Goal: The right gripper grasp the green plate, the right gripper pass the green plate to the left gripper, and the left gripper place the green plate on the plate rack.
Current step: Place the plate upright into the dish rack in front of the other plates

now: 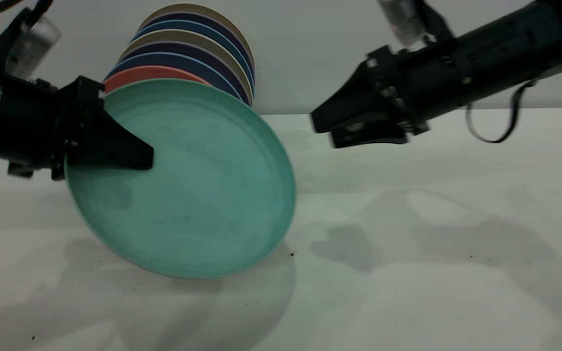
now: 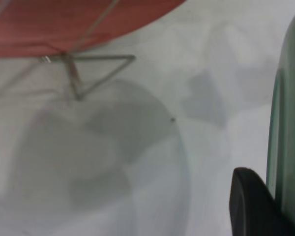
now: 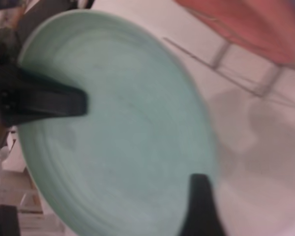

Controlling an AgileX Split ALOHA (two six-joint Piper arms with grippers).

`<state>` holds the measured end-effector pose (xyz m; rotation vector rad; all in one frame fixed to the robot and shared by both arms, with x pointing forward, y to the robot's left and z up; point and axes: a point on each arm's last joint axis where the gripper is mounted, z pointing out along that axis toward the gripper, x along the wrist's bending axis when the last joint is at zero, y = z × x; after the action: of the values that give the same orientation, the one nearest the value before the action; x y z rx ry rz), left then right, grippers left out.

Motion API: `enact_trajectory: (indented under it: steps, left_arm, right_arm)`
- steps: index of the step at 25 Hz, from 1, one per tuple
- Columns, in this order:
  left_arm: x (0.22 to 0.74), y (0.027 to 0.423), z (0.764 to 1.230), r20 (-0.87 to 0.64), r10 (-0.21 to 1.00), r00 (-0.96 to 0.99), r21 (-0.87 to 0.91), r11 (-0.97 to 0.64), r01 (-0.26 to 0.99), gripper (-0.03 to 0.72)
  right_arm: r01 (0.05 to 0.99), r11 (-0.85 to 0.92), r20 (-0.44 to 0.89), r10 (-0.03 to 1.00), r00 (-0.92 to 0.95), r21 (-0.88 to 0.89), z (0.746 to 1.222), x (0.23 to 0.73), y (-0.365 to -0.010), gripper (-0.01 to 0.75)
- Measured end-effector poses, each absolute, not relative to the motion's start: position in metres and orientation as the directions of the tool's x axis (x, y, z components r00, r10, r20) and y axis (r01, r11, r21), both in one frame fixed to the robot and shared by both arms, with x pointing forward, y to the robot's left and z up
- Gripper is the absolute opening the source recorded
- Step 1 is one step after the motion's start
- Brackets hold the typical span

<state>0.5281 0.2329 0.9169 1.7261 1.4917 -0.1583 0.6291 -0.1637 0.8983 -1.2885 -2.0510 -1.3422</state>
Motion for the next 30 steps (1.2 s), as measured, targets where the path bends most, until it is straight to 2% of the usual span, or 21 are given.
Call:
enact_trajectory:
  steps: [2, 5, 9, 14, 17, 20, 23, 30]
  left_arm:
    - [0.537, 0.234, 0.930, -0.518, 0.773, 0.367, 0.542, -0.036, 0.840, 0.133]
    - [0.551, 0.236, 0.957, -0.380, 0.767, 0.517, 0.609, -0.214, 0.764, 0.133]
    - [0.572, 0.240, 0.995, -0.149, 0.659, 0.738, 0.646, -0.500, 0.577, 0.133]
    - [0.589, 0.246, 1.031, 0.188, 0.379, 0.906, 0.584, -0.785, 0.207, 0.133]
    - [0.594, 0.245, 1.044, 0.336, 0.219, 0.916, 0.544, -0.839, 0.001, 0.133]
    - [0.597, 0.242, 1.048, 0.411, 0.147, 0.900, 0.536, -0.837, -0.108, 0.133]
    - [0.600, 0.242, 1.049, 0.471, 0.113, 0.875, 0.514, -0.841, -0.168, 0.133]
    - [0.606, 0.244, 1.044, 0.514, 0.094, 0.852, 0.482, -0.854, -0.196, 0.133]
  right_arm:
    - [0.857, 0.109, 0.707, 0.518, -0.482, 0.504, 0.897, 0.633, -0.183, 0.675]
    - [0.876, 0.084, 0.704, 0.562, -0.435, 0.475, 0.894, 0.637, -0.214, 0.717]
    - [0.891, 0.083, 0.688, 0.605, -0.401, 0.446, 0.890, 0.637, -0.243, 0.679]
    - [0.895, 0.109, 0.671, 0.624, -0.401, 0.433, 0.887, 0.636, -0.252, 0.572]
    - [0.894, 0.118, 0.667, 0.625, -0.405, 0.432, 0.886, 0.635, -0.252, 0.539]
    - [0.894, 0.122, 0.665, 0.626, -0.407, 0.432, 0.886, 0.635, -0.252, 0.532]
    - [0.894, 0.122, 0.665, 0.626, -0.407, 0.432, 0.886, 0.635, -0.252, 0.530]
    - [0.894, 0.122, 0.665, 0.626, -0.407, 0.432, 0.886, 0.635, -0.252, 0.530]
